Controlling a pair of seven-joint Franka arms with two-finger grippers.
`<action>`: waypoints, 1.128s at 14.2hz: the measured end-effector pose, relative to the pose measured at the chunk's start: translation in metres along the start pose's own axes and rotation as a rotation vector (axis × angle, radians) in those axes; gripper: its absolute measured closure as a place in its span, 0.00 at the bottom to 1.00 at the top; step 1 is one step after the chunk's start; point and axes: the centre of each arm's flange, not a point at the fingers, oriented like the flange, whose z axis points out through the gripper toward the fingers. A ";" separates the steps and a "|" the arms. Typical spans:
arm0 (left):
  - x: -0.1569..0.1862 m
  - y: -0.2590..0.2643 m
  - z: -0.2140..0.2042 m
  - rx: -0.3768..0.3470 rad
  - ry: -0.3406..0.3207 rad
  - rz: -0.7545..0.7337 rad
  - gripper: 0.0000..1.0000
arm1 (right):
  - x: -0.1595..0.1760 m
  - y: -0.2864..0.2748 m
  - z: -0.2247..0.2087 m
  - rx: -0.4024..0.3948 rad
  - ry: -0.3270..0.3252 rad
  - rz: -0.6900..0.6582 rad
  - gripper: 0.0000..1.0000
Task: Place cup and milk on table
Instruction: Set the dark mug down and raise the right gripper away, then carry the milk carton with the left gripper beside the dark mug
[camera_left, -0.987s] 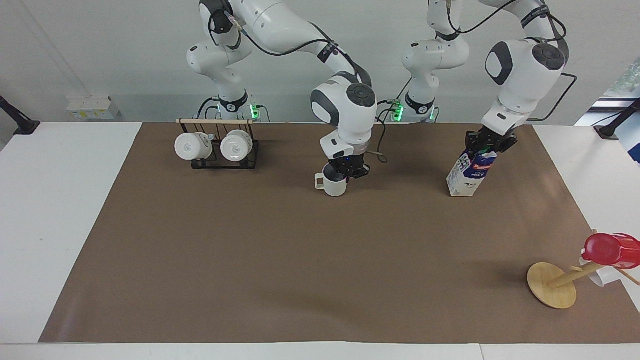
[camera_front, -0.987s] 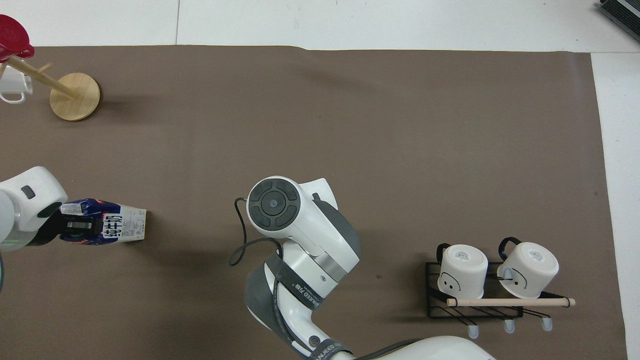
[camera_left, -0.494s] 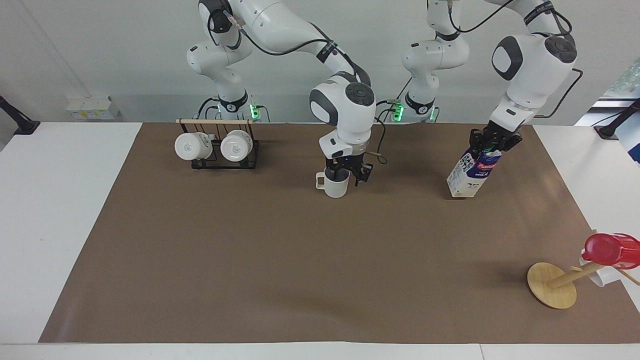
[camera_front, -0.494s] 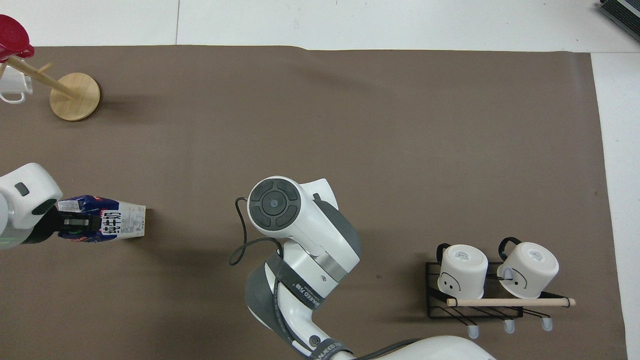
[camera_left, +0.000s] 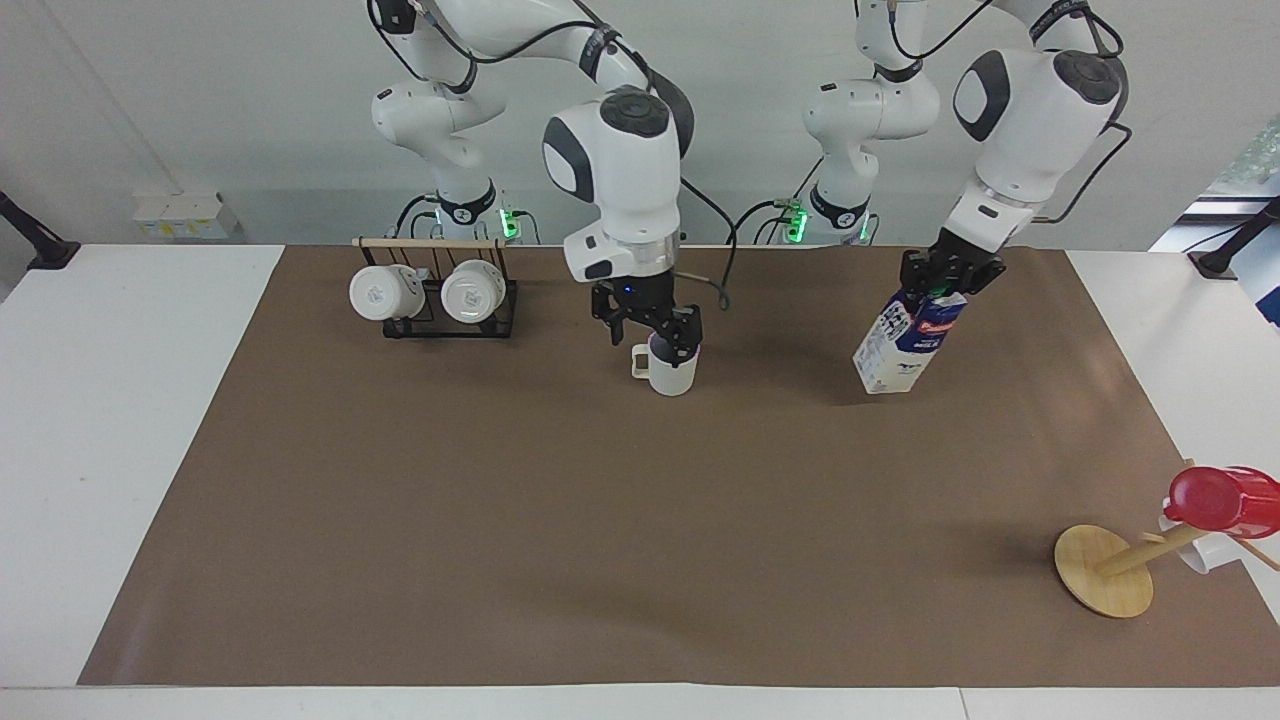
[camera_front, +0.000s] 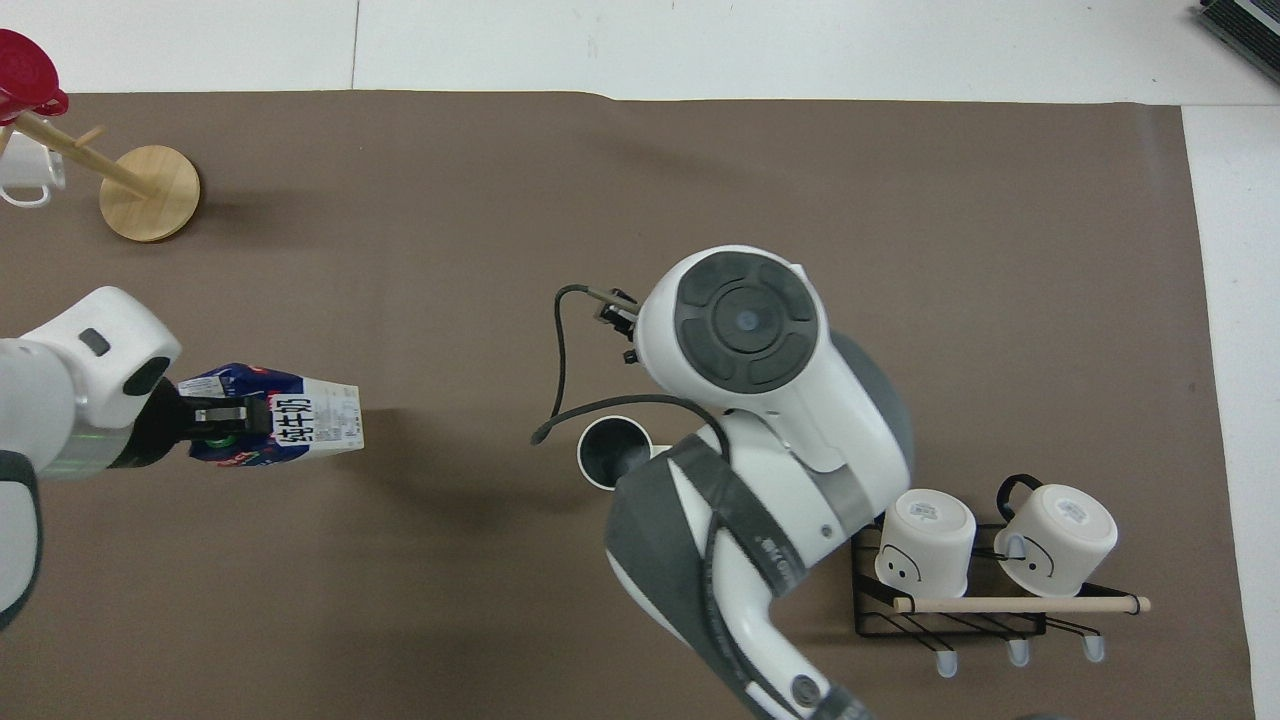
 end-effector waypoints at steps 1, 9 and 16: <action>-0.005 0.026 0.001 -0.002 -0.002 -0.011 0.56 | 0.012 0.016 -0.015 -0.011 0.000 -0.010 0.00; -0.057 0.152 0.015 -0.005 -0.033 -0.045 0.57 | 0.139 0.187 -0.101 -0.063 0.016 -0.213 0.00; -0.044 0.152 0.072 0.016 -0.033 -0.059 0.58 | 0.164 0.249 -0.111 -0.100 -0.048 -0.342 0.00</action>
